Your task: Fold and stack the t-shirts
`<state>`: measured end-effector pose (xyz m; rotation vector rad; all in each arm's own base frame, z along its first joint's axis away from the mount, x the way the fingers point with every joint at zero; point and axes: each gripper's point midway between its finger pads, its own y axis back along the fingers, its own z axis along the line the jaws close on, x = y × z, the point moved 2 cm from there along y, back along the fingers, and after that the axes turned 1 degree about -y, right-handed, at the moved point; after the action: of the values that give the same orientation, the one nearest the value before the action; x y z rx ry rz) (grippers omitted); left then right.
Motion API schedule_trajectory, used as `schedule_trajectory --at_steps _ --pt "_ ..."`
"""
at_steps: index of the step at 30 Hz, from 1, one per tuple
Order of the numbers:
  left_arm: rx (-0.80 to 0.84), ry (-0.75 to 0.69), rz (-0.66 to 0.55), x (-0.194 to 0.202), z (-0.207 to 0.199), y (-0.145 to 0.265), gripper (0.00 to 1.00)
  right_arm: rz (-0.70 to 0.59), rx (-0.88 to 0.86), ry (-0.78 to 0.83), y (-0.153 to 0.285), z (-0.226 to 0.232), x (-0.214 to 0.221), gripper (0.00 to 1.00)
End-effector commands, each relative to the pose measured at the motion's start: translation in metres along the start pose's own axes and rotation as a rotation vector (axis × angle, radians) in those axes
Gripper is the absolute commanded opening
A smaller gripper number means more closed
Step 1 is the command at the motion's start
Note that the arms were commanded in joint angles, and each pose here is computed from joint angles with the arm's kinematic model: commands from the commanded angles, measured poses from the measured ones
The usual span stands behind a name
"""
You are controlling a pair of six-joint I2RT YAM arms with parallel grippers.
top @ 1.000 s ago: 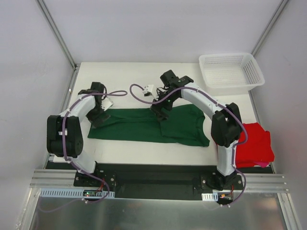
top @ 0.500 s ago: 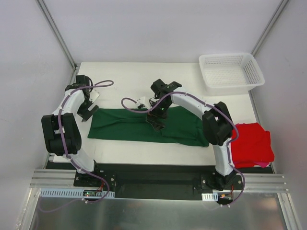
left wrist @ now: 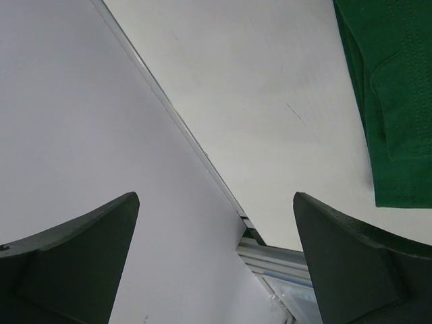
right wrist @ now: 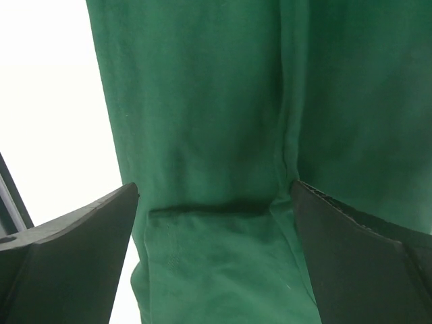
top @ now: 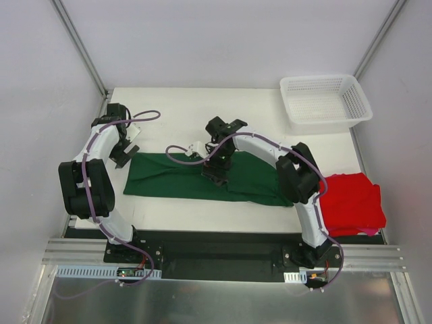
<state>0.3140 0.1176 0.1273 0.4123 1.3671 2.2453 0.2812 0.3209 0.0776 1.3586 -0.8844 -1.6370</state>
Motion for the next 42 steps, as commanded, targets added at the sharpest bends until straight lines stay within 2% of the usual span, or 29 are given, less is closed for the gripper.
schedule_trajectory --at_steps 1,11,18,22,25,29,33,35,39,42 --pt "-0.006 0.005 -0.017 -0.003 0.005 0.006 0.99 0.035 -0.047 0.019 -0.003 0.011 0.0 1.0" --pt "-0.005 0.003 -0.023 -0.006 0.007 0.007 0.99 0.04 -0.124 0.028 0.001 0.032 -0.01 1.0" --pt "-0.01 -0.015 -0.029 -0.018 0.01 0.005 0.99 -0.003 -0.296 0.009 0.005 0.064 -0.012 1.0" --pt "-0.02 -0.029 -0.048 -0.03 0.015 0.008 0.99 -0.031 -0.314 0.02 0.013 0.071 -0.017 1.0" --pt "-0.026 -0.044 -0.076 -0.043 0.016 0.013 0.99 -0.061 -0.244 0.036 0.035 0.066 -0.023 1.0" --pt "-0.031 -0.07 -0.115 -0.06 0.014 0.021 1.0 -0.055 0.011 0.002 0.076 0.032 -0.014 1.0" --pt "-0.017 -0.083 -0.14 -0.071 0.009 0.023 0.99 0.008 0.249 -0.069 0.096 -0.015 0.027 1.0" --pt "0.001 -0.135 -0.152 -0.085 -0.007 0.023 0.99 0.067 0.291 -0.114 0.094 -0.028 0.051 1.0" --pt "0.041 -0.177 -0.144 -0.093 -0.022 0.013 0.99 0.1 0.312 -0.215 0.097 -0.044 0.084 1.0" --pt "0.069 -0.184 -0.147 -0.102 -0.028 0.005 0.99 0.123 0.336 -0.228 0.095 -0.053 0.101 1.0"
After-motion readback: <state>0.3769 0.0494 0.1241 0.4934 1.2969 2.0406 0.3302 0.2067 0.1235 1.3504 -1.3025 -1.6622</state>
